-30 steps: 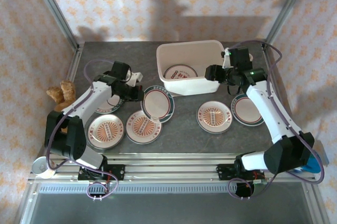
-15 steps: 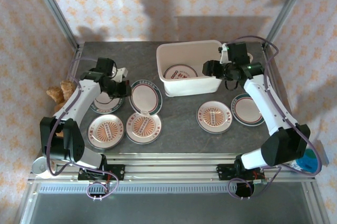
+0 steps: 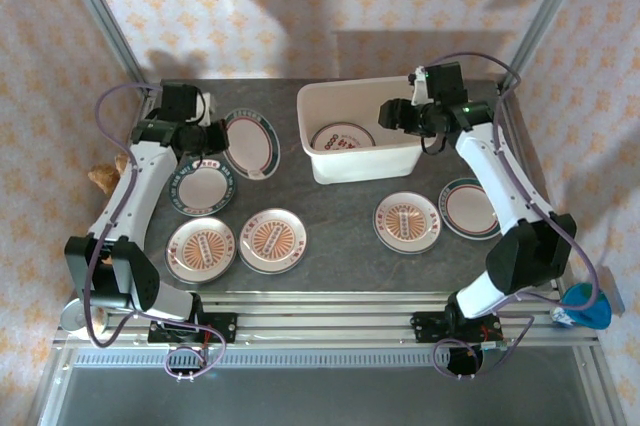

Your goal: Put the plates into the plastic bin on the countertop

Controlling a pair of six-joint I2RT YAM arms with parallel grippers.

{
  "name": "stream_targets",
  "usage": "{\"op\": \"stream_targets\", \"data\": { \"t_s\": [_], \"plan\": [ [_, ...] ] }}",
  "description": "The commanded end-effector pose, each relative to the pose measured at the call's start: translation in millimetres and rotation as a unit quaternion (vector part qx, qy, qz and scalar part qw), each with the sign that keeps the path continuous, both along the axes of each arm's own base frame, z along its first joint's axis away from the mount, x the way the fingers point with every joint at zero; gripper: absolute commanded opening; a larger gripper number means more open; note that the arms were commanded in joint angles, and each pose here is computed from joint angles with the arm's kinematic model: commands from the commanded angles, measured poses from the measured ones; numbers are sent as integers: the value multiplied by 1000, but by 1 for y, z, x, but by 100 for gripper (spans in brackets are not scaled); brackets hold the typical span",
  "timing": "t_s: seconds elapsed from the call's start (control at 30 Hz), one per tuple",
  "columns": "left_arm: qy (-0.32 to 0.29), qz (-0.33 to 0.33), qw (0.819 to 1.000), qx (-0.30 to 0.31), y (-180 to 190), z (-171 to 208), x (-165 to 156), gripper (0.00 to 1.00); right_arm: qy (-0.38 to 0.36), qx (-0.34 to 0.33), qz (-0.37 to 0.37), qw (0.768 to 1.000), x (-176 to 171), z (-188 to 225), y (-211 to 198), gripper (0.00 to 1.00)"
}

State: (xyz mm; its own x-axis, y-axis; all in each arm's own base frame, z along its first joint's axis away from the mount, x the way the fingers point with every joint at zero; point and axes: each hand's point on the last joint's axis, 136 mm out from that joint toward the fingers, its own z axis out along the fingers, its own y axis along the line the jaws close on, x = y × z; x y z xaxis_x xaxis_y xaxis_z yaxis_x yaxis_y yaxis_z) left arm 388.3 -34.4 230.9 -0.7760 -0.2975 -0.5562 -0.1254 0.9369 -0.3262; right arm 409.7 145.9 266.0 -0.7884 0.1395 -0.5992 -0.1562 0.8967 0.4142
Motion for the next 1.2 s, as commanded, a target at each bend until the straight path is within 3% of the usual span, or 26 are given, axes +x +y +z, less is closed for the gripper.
{"op": "stream_targets", "data": {
  "t_s": [0.0,0.17,0.33,0.43,0.63,1.0,1.17],
  "plan": [
    [-119,47,992,-4,14,70,28,0,-8,3,17,1000,5,10,8,65],
    [-168,30,984,-52,-1,111,58,0,-10,24,42,999,17,24,22,66],
    [-213,-5,964,-158,-30,147,84,0,-27,88,119,989,21,58,54,68],
    [-221,-26,948,-226,-48,157,92,0,-45,123,148,980,24,78,67,70],
    [-225,-66,926,-294,-76,171,93,0,-66,148,178,971,26,94,77,77],
    [-196,-119,916,-328,-125,167,80,0,-91,199,184,958,31,106,88,74],
    [-193,-135,907,-348,-143,169,76,0,-85,192,161,964,34,93,83,72]
  ]
}}
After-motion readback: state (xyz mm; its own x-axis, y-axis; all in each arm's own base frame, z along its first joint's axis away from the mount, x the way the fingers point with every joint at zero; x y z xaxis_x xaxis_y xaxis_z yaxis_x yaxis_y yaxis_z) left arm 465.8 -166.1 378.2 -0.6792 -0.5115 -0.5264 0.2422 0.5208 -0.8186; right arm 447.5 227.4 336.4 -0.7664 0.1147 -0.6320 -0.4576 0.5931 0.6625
